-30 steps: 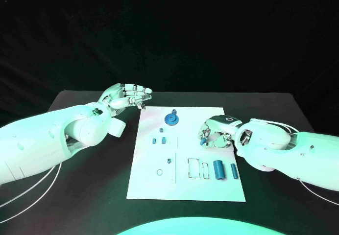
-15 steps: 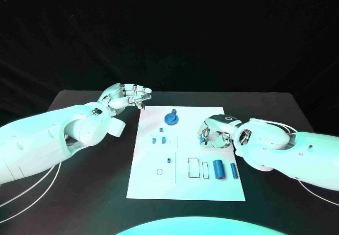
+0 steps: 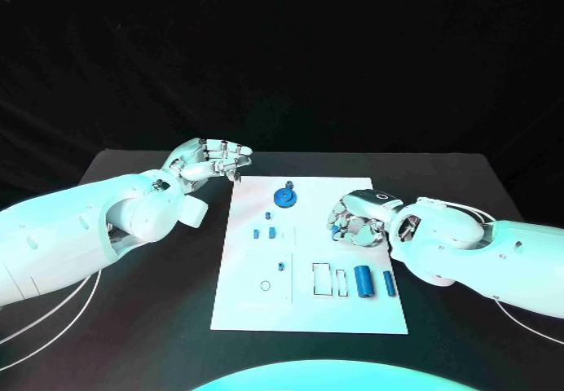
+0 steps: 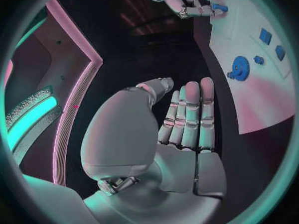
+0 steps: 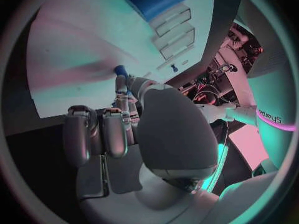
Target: Assemble the parts on the task board
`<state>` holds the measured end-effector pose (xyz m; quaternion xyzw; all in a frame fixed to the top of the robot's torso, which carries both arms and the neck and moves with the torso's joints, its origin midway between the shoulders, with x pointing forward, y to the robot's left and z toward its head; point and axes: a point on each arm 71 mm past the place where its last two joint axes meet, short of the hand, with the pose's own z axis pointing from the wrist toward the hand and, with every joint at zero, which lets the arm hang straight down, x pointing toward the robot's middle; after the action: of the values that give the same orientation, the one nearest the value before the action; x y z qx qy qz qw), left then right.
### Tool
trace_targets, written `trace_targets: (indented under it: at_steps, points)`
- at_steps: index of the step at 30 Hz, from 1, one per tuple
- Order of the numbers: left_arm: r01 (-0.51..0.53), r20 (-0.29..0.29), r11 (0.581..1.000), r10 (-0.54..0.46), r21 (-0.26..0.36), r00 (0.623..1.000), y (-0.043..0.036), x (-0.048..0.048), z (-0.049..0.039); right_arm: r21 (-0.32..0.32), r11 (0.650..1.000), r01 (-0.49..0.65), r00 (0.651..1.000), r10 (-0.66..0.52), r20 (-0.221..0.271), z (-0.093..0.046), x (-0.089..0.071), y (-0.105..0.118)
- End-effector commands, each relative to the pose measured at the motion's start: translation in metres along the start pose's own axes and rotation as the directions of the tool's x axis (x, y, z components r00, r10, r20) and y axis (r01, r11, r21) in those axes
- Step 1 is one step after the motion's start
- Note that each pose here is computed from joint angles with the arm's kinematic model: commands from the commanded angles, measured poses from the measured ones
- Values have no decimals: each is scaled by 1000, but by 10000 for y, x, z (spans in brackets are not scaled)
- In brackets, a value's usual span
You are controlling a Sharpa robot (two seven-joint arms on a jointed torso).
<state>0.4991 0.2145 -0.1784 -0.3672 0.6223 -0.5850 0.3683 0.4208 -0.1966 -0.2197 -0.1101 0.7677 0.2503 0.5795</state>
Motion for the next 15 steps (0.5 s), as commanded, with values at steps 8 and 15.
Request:
trace_targets:
  at_steps: [8, 15]
  points:
    - [3, -14, 1000, -3, 0, 1000, -3, 18, 17, -52, 996, -76, 994, 80, 81, -84, -226, 161]
    - [3, -16, 1000, -3, -3, 1000, 1, 28, 27, -130, 987, -99, 990, 111, 86, -107, -268, 427]
